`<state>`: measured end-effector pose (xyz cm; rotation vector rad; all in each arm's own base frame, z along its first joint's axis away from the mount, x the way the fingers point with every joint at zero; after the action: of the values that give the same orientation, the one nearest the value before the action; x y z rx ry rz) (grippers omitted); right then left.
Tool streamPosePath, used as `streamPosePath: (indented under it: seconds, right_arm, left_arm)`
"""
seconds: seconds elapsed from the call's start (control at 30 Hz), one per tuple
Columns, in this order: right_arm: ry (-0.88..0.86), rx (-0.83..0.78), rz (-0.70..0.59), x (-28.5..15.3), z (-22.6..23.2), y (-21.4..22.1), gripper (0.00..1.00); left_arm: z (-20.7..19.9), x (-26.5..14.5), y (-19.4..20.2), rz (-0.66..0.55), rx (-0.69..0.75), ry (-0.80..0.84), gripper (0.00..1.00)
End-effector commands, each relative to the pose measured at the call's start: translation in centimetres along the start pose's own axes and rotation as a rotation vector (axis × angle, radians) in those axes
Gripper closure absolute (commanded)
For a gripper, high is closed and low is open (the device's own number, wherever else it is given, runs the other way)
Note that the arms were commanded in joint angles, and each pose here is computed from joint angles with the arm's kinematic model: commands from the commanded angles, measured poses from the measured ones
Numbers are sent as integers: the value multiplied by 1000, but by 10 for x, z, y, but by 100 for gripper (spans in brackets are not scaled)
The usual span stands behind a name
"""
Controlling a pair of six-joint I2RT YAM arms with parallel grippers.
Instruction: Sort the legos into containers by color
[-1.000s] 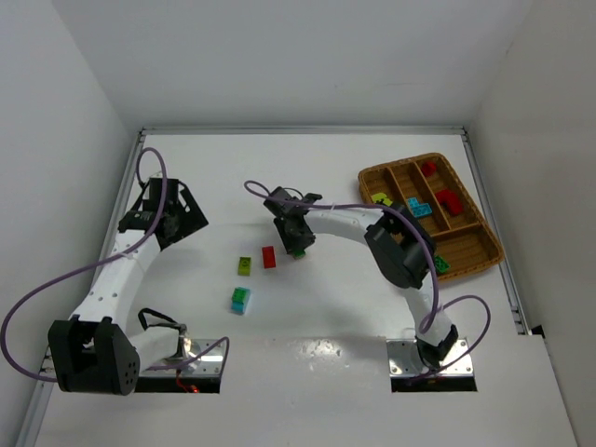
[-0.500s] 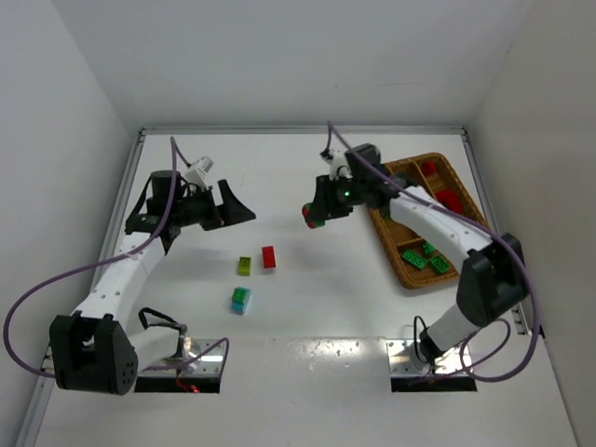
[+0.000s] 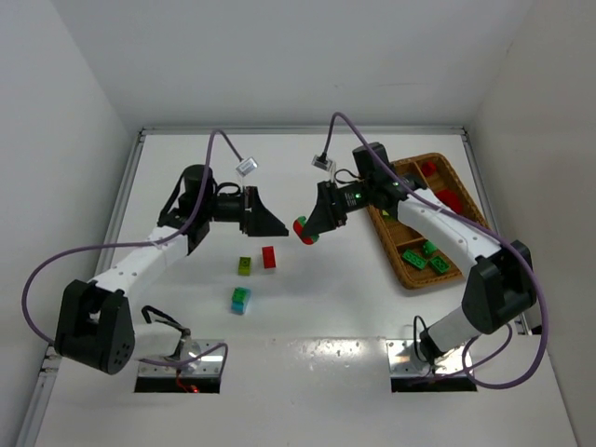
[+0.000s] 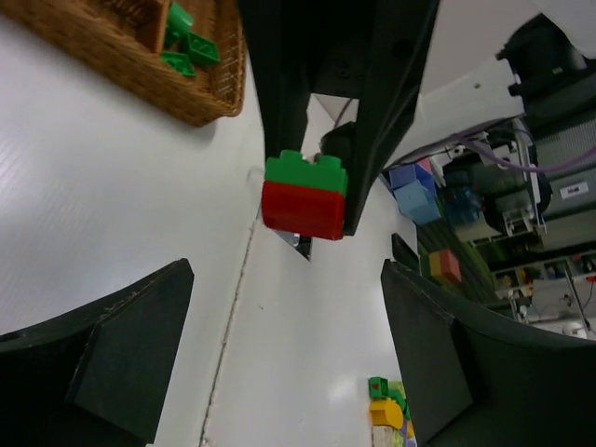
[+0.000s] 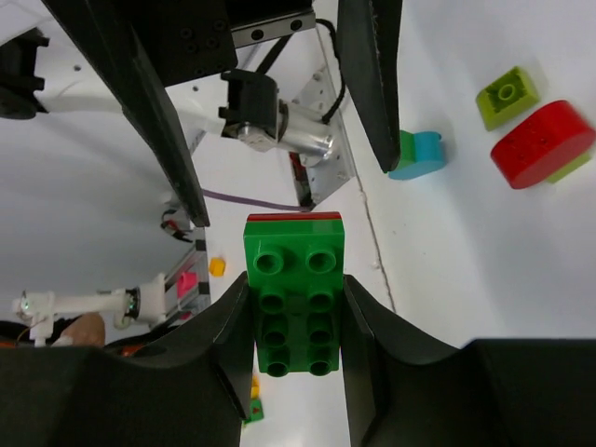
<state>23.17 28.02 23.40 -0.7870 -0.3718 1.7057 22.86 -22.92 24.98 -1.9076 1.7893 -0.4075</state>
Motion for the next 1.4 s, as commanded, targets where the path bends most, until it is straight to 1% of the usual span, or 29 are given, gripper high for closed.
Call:
streamPosePath:
  seconds: [0.0,0.2,0.3,0.4,0.47,0.53,0.77,0.8,0.97,1.1,1.2,1.27,1.33,1.37]
  right_arm:
    - [-101,-87,-4,0,19,-9,86]
    - [-123,-95,-11,-1,24,-14,86]
    - [-124,-104,-14,-1,24,-15,86]
    - [-122,-106,-9,2,25,-14,86]
    - [-122,-115,-12,1,27,-16,86]
    - [-128,-117,-6,4,29,-15,86]
    - [-130,-134,-13,3,32,-20,86]
    - [-130,-134,-13,3,32,-20,86]
    - [-129,-117,-6,2,32,-18,86]
    - [-129,-126,-6,2,32,-18,86]
    - [-128,-116,-2,4,28,-17,86]
    - [-119,-125,-8,4,27,-19,86]
    - [-119,-115,-3,6,24,-18,86]
    - [-119,-115,-3,6,24,-18,86]
  left_arm:
    - [-34,3,-11,42,168,126,12]
    - [-50,10,-8,90,200,172,26]
    - [-48,20,-3,143,164,182,34]
    - [-42,26,-1,164,131,180,37]
    - [-40,29,1,174,122,183,37]
    - [-38,31,-2,167,122,175,40]
    - [-25,36,-3,157,78,134,40]
    - [-24,36,-3,157,78,134,37]
    - [-13,34,-6,136,52,100,32]
    - [-12,32,-8,128,51,94,31]
    - [-12,32,-8,128,51,94,37]
    - [-17,31,-12,127,58,110,45]
    - [-18,31,-11,133,58,117,51]
    - [-22,30,-12,128,65,122,57]
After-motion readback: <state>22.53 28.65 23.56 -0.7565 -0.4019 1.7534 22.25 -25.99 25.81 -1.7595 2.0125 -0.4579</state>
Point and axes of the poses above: each gripper's point midway between its finger pads, its own x axis out along the fingers, its own z axis along the line the jaws close on, y = z × x, the point moved 2 cm from there along -x, back along the fingers, and after that the axes turned 6 degrees about -x, right-handed, at the moved point
